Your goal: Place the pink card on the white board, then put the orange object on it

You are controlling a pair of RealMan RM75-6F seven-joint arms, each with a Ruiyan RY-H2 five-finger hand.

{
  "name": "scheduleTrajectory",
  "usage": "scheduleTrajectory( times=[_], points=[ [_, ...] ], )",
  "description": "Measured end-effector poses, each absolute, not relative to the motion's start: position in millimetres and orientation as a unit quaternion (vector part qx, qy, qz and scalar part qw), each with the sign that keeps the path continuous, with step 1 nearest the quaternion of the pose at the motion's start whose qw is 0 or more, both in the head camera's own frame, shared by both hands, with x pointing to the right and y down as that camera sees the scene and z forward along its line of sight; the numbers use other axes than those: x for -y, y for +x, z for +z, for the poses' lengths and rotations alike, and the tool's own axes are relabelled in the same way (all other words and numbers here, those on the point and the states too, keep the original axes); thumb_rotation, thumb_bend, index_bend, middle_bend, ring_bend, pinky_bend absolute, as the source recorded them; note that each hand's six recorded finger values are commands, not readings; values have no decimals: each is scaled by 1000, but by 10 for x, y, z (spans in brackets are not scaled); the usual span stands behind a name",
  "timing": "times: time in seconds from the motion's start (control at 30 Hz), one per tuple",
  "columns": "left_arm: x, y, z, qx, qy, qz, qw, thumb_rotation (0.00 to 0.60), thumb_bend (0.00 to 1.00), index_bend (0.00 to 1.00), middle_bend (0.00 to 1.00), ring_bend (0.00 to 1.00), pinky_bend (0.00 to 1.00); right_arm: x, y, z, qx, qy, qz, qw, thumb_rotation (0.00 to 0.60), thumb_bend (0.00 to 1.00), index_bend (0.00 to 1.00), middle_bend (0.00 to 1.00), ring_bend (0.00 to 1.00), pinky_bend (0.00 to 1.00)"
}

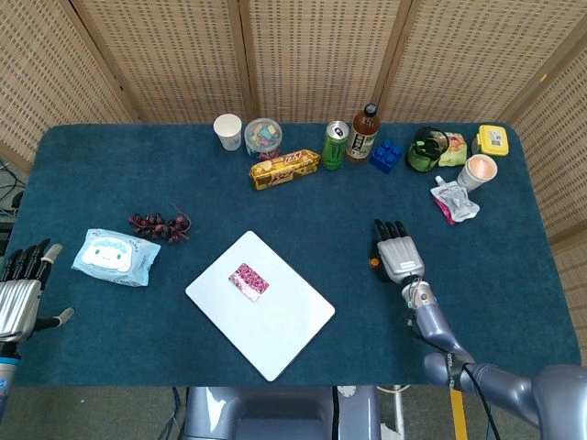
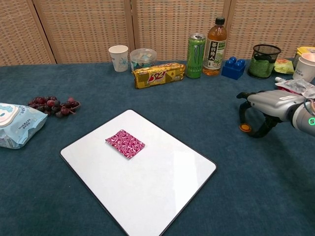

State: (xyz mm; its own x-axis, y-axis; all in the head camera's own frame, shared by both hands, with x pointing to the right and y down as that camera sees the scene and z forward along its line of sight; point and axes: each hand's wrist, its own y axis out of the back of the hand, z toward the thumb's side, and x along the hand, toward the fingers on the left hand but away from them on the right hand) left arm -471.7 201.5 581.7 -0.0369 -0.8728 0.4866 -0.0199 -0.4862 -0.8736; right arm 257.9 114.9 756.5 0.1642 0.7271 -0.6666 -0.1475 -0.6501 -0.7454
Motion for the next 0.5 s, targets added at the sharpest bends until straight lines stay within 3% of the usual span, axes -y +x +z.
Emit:
scheduleTrajectory(
  times=[0.2,0.5],
  points=[
    [-2011,-4720,5818,-371,-602,-617,345,600,0,0,0,0,0,-1153,2582,7592,214,-672,611,360,600,389,534,0,0,0],
    [-2008,-4721,5818,-372,-603,-617,344,600,0,0,0,0,0,-1189,2457,7559,225,-691,594,346,600,390,553,0,0,0]
  ],
)
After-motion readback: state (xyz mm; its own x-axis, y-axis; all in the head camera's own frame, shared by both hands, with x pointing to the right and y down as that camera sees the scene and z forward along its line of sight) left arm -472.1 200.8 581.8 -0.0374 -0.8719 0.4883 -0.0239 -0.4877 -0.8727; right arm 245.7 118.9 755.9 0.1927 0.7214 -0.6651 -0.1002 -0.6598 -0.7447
